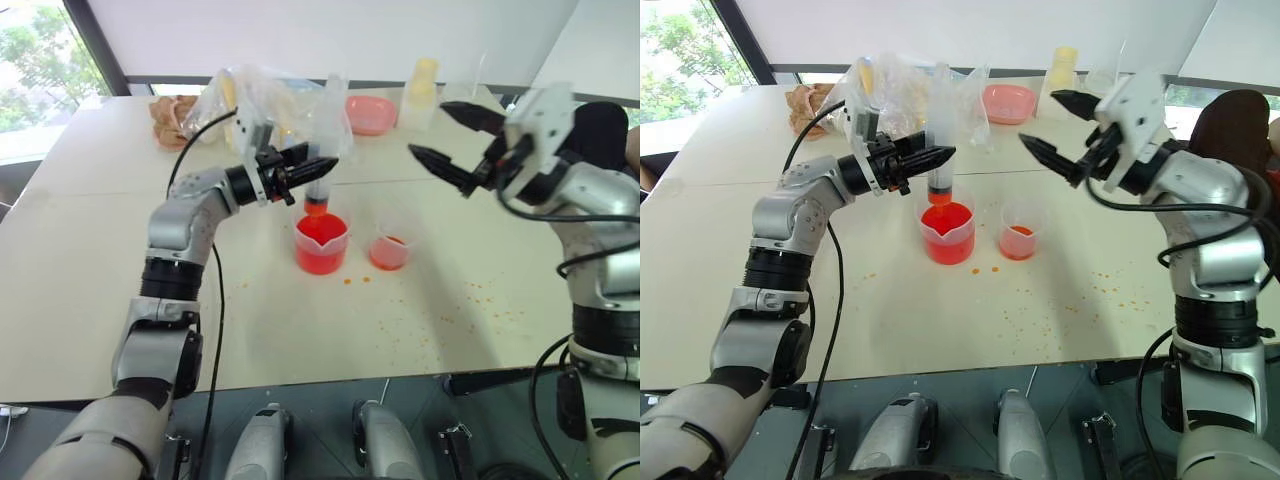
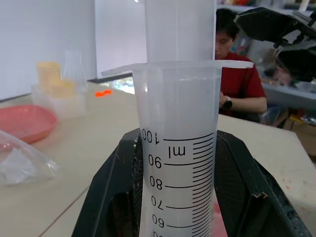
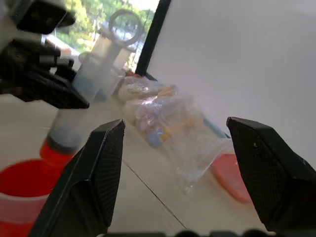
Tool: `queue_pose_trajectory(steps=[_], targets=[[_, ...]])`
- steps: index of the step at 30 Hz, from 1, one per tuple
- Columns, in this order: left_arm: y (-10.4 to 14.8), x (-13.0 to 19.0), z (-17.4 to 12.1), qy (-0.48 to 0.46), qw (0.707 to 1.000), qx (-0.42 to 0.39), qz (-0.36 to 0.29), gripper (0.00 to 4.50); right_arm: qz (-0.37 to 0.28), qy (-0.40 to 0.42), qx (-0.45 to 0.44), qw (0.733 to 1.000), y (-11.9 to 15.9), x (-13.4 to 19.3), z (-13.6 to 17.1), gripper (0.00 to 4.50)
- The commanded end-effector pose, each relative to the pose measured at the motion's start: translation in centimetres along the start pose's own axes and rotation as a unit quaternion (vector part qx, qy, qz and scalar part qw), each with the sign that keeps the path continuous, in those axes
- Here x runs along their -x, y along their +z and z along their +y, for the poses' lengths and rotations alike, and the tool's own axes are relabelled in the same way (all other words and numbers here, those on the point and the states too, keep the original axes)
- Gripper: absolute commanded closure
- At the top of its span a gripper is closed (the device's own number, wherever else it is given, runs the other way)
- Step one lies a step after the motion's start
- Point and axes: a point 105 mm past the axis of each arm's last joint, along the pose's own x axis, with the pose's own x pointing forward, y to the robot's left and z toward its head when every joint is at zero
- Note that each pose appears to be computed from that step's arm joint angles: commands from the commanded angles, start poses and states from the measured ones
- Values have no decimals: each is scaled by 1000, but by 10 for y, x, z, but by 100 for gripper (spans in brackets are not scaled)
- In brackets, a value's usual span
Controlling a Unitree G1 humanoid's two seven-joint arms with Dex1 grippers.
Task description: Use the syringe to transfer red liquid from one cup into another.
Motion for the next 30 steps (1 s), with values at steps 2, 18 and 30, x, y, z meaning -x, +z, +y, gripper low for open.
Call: queue_pose_trajectory(steps=[2,18,30], targets=[[51,-11,-9,-30,997,-42,-63,305,-20,-66,14,998,21,20,-18,108],[30,-112,-69,-132,987,-35,-91,305,2,-150,165,975,50,37,-57,108],[0,-113,-78,-150,986,-29,-59,305,12,-100,170,980,43,23,-36,108]])
